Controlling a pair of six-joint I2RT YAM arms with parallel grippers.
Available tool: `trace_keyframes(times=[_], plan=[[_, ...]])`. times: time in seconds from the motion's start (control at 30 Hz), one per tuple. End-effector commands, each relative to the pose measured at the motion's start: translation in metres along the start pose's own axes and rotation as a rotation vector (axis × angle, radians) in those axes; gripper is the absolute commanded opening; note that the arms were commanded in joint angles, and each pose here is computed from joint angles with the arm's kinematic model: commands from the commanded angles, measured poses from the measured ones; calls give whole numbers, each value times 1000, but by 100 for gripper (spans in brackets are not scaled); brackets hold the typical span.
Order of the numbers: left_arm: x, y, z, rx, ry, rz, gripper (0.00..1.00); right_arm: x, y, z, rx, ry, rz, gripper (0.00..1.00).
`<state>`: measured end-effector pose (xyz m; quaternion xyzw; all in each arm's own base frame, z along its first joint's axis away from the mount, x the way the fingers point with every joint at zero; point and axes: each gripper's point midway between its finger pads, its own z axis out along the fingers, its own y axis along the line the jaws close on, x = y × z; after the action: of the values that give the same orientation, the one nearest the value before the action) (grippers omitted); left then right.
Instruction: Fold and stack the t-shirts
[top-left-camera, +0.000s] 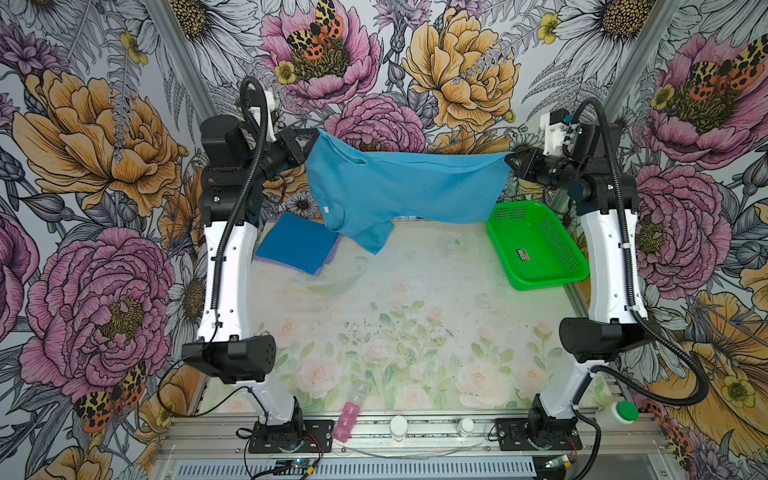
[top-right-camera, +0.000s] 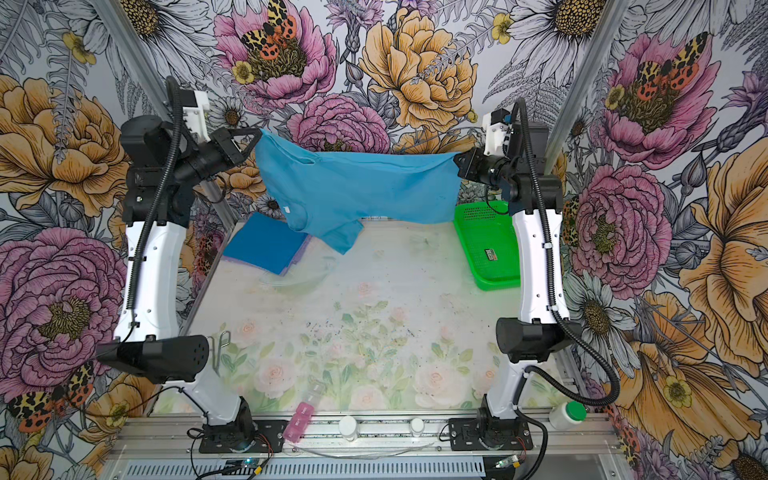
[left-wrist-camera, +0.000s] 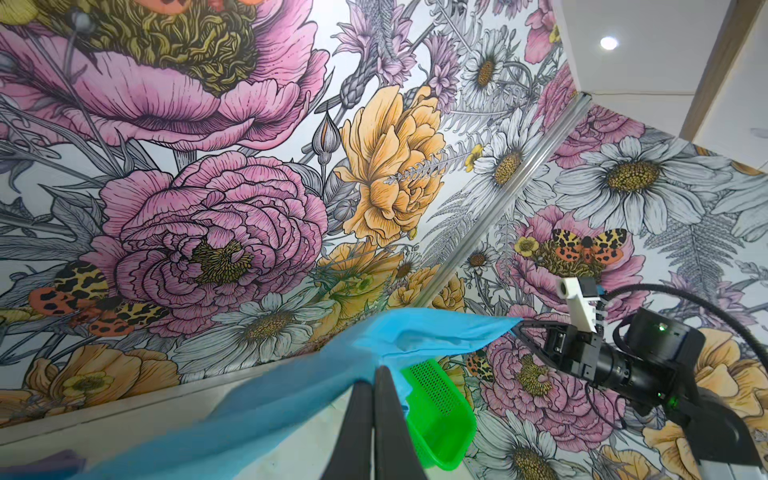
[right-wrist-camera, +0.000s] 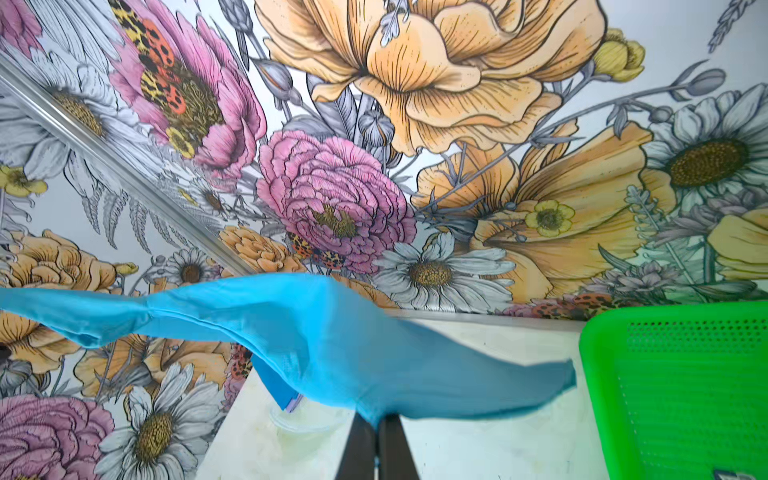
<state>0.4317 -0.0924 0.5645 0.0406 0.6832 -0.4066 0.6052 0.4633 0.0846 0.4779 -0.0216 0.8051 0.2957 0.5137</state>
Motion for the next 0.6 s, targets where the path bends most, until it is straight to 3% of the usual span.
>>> trace_keyframes(times=[0.0,0.2,0.37,0.47,0.57], plan=[[20,17,-20,-21,-47,-1,0,40,-13,0,37,77,13,0],[150,56,-60,-121,53,-116,0,187,-65,-2,133,236,171,0],[288,83,-105,-272,200,-226,0,312,-100,-20,238,379,321,0],[344,86,-135,-355,229,-287,0,364,-118,-31,321,449,413,0],[385,95,-166,-462,232,-334,0,391,-128,-43,386,465,452,0]])
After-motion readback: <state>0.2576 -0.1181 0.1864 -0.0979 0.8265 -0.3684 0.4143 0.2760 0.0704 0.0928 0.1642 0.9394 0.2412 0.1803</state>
